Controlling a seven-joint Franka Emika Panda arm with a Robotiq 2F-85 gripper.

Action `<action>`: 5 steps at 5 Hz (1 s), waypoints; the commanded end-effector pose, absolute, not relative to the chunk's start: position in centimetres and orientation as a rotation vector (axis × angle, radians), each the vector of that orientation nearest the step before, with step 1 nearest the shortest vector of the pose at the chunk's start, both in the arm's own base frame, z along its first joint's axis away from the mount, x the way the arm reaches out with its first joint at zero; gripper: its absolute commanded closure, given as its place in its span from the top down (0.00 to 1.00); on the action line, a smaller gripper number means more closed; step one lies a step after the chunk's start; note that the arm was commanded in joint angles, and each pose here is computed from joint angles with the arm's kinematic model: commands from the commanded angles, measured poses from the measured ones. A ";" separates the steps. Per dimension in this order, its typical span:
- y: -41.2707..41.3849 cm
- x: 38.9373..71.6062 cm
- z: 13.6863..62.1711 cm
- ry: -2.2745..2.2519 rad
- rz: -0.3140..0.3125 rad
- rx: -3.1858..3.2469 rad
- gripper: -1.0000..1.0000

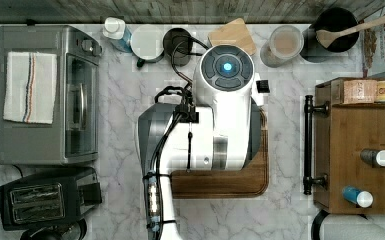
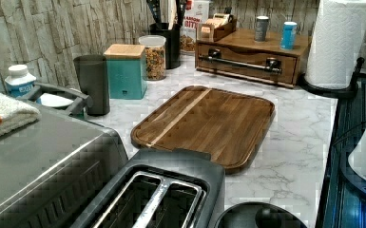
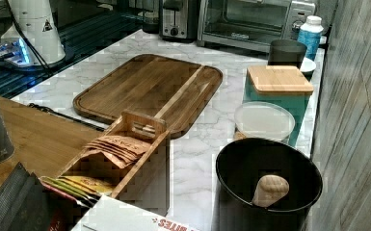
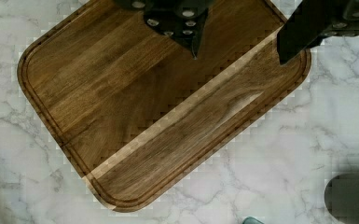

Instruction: Open the drawer.

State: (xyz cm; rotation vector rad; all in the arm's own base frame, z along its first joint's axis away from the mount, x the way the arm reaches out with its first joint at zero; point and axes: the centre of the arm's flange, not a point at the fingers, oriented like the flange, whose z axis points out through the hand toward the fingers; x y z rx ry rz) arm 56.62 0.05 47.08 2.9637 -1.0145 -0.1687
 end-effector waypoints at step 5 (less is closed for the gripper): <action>-12.2 52.1 42.8 -0.206 -0.052 3.117 1.00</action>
